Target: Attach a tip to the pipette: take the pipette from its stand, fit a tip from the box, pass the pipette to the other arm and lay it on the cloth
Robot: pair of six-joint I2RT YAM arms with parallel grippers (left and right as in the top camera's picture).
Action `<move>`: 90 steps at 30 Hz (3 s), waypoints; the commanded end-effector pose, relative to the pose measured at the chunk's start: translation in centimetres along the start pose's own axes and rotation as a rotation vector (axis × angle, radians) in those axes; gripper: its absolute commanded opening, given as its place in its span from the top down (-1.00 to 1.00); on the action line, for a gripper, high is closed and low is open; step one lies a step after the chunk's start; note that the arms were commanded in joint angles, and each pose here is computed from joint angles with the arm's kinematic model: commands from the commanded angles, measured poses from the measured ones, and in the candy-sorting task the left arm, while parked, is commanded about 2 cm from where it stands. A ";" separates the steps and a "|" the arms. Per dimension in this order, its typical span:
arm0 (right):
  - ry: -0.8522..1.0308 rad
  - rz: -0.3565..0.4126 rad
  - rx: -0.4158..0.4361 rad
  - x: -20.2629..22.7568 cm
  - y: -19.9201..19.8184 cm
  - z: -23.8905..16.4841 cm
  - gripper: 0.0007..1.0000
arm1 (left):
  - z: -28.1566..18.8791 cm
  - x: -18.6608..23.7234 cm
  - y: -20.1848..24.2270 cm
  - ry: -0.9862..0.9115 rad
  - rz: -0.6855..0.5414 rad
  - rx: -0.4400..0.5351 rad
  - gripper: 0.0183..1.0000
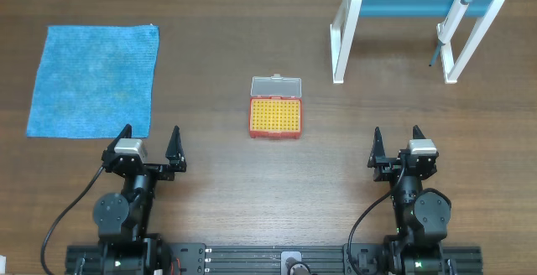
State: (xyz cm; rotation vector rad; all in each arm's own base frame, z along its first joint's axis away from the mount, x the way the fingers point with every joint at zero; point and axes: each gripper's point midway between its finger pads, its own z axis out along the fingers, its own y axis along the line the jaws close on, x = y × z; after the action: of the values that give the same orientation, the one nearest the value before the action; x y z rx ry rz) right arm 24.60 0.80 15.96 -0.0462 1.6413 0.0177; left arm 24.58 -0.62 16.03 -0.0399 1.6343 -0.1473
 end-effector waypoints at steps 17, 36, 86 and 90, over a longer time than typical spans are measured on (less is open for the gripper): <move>-0.036 -0.003 0.077 -0.7 -1.5 0.0 -0.53 | 0.0 0.2 0.2 0.003 -0.013 -0.011 -0.99; 0.139 -0.076 0.121 -4.1 -11.5 18.5 -0.53 | 0.0 0.1 0.2 0.003 -0.012 -0.011 -0.99; 0.095 -0.076 0.076 -5.4 -12.7 20.0 0.84 | 0.0 0.1 0.2 0.003 -0.012 -0.011 -1.00; 0.068 -0.085 0.078 -7.3 -12.2 18.6 0.84 | 0.0 0.2 0.2 0.003 -0.013 -0.011 -0.99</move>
State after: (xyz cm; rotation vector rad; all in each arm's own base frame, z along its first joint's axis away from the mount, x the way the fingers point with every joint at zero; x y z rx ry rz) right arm 45.03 -10.76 19.95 -0.0486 1.7477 -0.1040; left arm 24.58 -0.49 16.03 -0.0458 1.6349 -0.1417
